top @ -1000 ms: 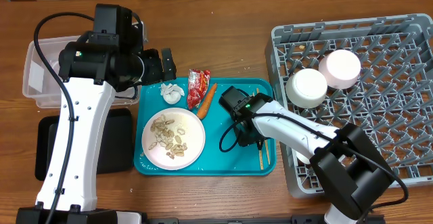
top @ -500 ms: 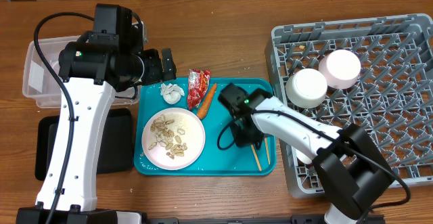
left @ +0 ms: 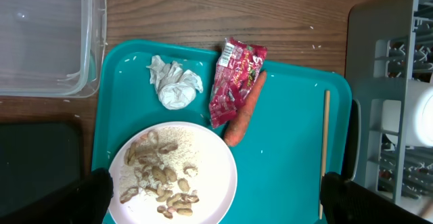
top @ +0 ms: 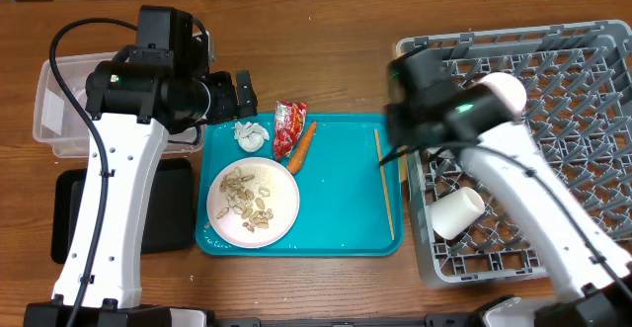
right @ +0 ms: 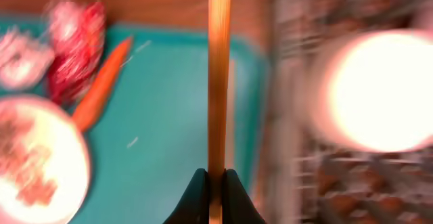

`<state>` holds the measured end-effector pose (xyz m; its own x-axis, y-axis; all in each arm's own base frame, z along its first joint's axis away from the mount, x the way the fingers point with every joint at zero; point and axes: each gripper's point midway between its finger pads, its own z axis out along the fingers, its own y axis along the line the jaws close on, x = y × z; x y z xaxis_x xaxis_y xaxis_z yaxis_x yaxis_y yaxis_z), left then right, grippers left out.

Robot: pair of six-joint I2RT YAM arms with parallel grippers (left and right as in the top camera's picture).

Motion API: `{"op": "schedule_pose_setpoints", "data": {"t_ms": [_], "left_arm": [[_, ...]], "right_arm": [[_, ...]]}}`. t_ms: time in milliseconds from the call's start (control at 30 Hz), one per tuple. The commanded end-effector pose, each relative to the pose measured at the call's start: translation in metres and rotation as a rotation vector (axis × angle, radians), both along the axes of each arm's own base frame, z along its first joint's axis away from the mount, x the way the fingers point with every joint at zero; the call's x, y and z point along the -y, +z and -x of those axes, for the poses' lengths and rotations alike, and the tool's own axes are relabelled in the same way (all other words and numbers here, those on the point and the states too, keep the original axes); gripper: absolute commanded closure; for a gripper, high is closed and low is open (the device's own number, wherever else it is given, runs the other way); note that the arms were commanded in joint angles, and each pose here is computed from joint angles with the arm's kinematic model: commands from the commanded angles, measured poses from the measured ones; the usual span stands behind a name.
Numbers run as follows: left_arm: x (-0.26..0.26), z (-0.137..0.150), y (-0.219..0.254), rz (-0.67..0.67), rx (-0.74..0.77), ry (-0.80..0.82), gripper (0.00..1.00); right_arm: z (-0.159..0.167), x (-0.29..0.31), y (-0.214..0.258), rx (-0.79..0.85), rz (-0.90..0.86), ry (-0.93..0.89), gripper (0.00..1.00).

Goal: Sort waste into correct bins and load items into the dishwasher
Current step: 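Carry the chopstick into the dish rack and release it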

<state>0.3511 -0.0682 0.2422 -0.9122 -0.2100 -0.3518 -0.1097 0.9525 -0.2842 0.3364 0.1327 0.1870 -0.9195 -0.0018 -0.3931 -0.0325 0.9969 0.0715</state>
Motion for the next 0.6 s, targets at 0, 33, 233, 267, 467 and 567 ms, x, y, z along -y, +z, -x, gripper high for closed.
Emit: {"op": "schedule_pose_setpoints", "data": {"t_ms": [0,33,233,267,467,567], "left_arm": [[-0.001,-0.001,0.007,0.002,0.019,0.008,0.00],[-0.001,-0.001,0.007,0.002,0.019,0.008,0.00],[-0.001,-0.001,0.007,0.002,0.019,0.008,0.00],[-0.001,-0.001,0.007,0.002,0.019,0.008,0.00],[-0.001,-0.001,0.007,0.002,0.019,0.008,0.00],[-0.001,-0.001,0.007,0.002,0.019,0.008,0.00]], "right_arm": [[-0.019,0.040,0.001,0.028,0.056,-0.035,0.96],[-0.023,0.047,-0.004,0.023,0.053,-0.038,0.96],[-0.020,0.062,-0.036,-0.052,0.083,-0.030,0.96],[-0.021,0.062,-0.038,-0.055,0.085,-0.027,0.95],[-0.022,0.052,-0.043,-0.054,0.088,0.022,0.89],[-0.022,0.046,-0.042,-0.052,0.088,0.035,0.83]]}}
